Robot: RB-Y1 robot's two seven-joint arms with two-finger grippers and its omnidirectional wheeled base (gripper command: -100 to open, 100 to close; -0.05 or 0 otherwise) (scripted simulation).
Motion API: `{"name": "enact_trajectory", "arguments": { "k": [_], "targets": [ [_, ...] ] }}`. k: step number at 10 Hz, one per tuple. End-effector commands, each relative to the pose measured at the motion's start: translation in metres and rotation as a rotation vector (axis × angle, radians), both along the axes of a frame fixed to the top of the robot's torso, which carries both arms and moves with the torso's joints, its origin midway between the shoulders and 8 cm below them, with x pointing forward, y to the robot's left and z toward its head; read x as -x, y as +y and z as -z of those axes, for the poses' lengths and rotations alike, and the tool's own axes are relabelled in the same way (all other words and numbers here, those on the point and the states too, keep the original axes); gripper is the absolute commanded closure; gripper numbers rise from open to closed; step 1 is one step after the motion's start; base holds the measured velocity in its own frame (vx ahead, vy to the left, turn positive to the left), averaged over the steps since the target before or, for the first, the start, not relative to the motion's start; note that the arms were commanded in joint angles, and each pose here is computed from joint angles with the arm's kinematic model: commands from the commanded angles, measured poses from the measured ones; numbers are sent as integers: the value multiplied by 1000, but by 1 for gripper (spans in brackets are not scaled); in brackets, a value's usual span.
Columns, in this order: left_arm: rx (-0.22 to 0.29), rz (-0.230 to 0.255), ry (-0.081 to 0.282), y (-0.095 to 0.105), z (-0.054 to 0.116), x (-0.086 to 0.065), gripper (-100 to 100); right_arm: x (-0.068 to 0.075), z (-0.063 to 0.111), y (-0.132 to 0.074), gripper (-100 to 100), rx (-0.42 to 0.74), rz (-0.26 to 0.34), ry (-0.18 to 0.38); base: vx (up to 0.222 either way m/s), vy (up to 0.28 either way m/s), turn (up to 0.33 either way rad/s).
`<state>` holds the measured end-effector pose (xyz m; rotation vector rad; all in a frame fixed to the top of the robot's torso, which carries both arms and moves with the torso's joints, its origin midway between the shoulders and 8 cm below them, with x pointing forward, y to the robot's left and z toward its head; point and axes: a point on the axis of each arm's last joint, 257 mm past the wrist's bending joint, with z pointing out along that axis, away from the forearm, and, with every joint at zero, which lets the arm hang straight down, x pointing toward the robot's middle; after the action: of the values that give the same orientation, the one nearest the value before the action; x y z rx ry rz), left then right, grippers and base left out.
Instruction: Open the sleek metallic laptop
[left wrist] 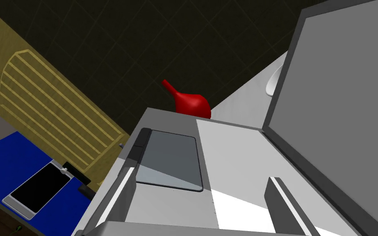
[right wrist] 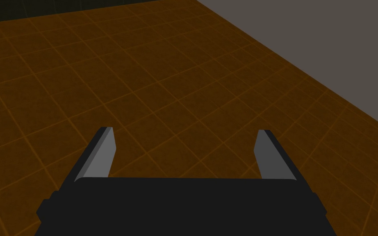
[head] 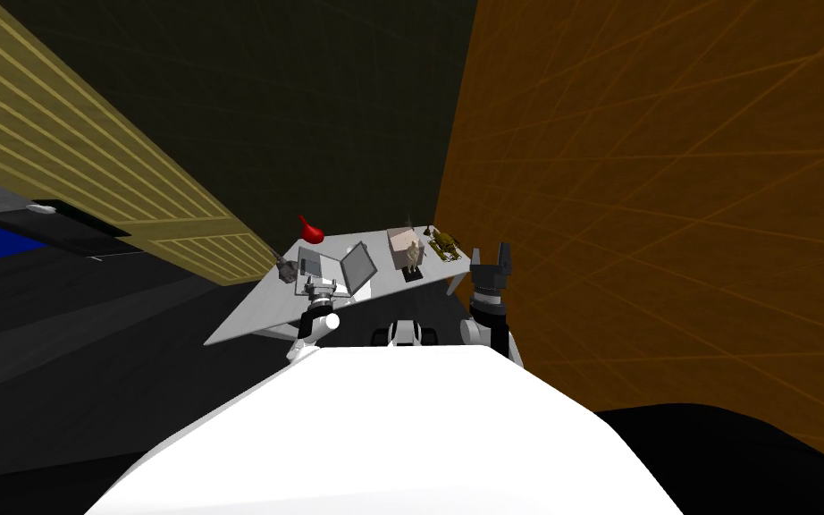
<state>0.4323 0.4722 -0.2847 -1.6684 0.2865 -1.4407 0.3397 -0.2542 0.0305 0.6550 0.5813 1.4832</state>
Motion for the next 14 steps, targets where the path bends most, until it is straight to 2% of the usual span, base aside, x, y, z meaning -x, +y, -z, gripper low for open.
{"name": "enact_trajectory", "arguments": {
  "k": [1,6,8,14],
  "targets": [
    [-15,-13,-13,3,8,5,-100,0,0,0,0,0,0,0,38,-18,-9],
    [-35,-34,-34,1,27,17,-100,0,0,0,0,0,0,0,44,-25,-8],
    [-41,-39,-43,0,29,21,-100,0,0,0,0,0,0,0,26,-10,-4],
    [-42,-52,-63,-18,56,40,-100,0,0,0,0,0,0,0,40,-20,-8]
  ]
}}
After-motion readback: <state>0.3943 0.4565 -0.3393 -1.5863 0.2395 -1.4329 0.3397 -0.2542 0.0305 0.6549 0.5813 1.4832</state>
